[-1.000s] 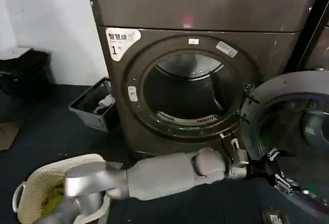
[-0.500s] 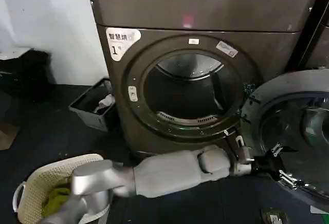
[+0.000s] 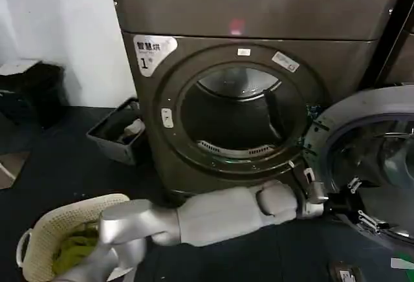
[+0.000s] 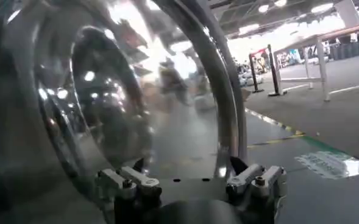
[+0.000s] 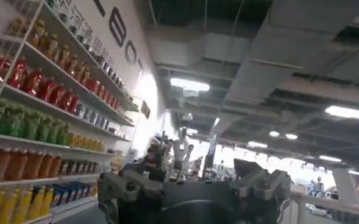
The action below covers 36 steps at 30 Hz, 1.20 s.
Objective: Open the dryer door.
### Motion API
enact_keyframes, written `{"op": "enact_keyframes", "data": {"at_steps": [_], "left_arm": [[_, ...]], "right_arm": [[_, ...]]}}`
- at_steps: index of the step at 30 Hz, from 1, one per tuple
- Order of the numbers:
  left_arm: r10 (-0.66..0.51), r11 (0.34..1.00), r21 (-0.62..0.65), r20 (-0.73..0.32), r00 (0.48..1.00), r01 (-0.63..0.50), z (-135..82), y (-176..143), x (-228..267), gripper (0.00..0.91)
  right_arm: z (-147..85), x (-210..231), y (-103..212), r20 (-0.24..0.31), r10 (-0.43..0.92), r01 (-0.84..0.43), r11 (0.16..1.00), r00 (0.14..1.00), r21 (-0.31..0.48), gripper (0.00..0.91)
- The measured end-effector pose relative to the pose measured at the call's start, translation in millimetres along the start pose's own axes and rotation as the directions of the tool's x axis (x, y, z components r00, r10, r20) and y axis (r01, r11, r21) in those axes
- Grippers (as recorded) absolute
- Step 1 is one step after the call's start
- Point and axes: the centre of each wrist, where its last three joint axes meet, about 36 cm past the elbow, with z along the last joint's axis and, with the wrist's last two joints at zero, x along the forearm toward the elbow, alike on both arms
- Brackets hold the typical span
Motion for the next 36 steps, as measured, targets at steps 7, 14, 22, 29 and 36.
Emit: {"op": "enact_keyframes", "data": {"at_steps": [7, 14, 22, 29, 36], "left_arm": [[-0.015, 1.000, -0.008, -0.018, 1.000, 0.015, 3, 6, 2, 0.907], [-0.059, 0.998, -0.025, -0.052, 0.997, 0.058, 6, 16, 5, 0.907], [-0.075, 0.997, -0.037, -0.066, 0.995, 0.073, 11, 20, 7, 0.907], [-0.067, 0.997, -0.032, -0.051, 0.996, 0.065, 7, 21, 7, 0.907], [0.013, 1.000, -0.015, 0.002, 1.000, -0.013, -6, 7, 1, 0.907]], "right_arm": [[0, 0, 0, 0.000, 0.000, 0.000, 1.000, 1.000, 0.000, 0.907], [-1, 0, 1, 0.001, -0.005, 0.005, 1.000, 1.000, 0.000, 0.907], [-1, 0, 2, 0.003, -0.007, 0.007, 1.000, 1.000, 0.000, 0.907], [-1, -1, 5, 0.003, -0.014, 0.014, 1.000, 1.000, -0.001, 0.907], [-1, -2, 10, 0.004, -0.022, 0.022, 1.000, 1.000, -0.009, 0.907]]}}
